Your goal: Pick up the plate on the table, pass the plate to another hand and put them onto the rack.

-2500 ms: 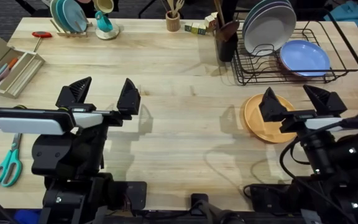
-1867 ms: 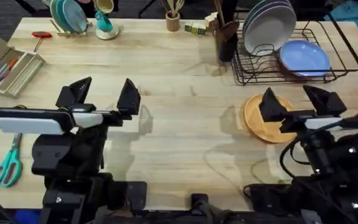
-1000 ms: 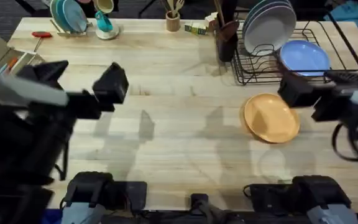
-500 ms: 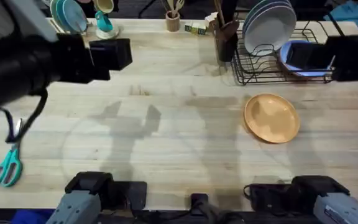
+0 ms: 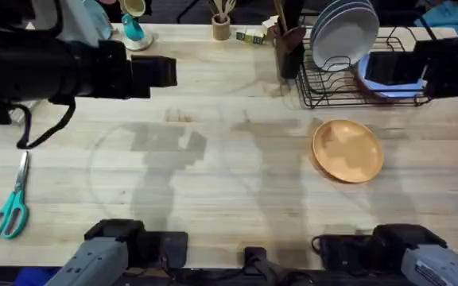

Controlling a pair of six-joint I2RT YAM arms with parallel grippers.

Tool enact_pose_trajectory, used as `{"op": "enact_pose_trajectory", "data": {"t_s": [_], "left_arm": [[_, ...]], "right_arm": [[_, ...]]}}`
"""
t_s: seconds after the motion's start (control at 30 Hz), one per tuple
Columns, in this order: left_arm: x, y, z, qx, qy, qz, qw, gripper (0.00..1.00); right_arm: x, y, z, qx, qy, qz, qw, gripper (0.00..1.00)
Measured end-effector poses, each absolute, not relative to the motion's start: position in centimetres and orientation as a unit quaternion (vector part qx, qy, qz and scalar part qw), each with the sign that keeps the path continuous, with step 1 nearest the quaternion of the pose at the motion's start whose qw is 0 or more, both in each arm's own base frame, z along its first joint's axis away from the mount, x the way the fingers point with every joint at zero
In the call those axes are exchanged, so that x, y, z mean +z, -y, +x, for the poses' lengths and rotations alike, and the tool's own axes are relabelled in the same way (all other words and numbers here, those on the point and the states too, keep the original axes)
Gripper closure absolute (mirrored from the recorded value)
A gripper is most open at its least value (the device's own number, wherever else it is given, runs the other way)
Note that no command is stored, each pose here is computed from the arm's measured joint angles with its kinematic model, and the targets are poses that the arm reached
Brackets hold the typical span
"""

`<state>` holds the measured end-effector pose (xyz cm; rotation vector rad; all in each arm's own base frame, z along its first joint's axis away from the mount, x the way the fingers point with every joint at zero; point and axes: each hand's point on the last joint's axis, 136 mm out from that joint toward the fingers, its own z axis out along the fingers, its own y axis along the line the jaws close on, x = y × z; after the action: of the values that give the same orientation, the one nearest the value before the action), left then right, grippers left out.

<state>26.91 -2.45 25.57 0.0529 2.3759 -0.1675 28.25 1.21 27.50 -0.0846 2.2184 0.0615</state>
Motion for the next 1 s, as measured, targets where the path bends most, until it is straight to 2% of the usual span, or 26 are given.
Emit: {"op": "enact_pose_trajectory", "data": {"t_s": [0.3,0.53,0.73,1.0], "left_arm": [[24.5,2.6,27.5,-0.069,-0.934,0.02,0.35,0.007],[24.2,4.3,27.8,-0.115,-0.933,0.029,0.341,0.006],[24.9,7.8,27.8,-0.148,-0.922,0.081,0.349,0.006],[27.4,14.6,28.0,-0.203,-0.882,0.164,0.393,0.006]], "right_arm": [[27.5,-1.0,28.3,0.018,-0.895,-0.035,0.444,0.006],[27.9,1.6,27.8,-0.037,-0.892,0.001,0.45,0.007],[27.5,3.9,26.3,-0.06,-0.898,0.038,0.434,0.007],[26.6,6.3,25.1,-0.079,-0.905,0.082,0.409,0.007]]}}
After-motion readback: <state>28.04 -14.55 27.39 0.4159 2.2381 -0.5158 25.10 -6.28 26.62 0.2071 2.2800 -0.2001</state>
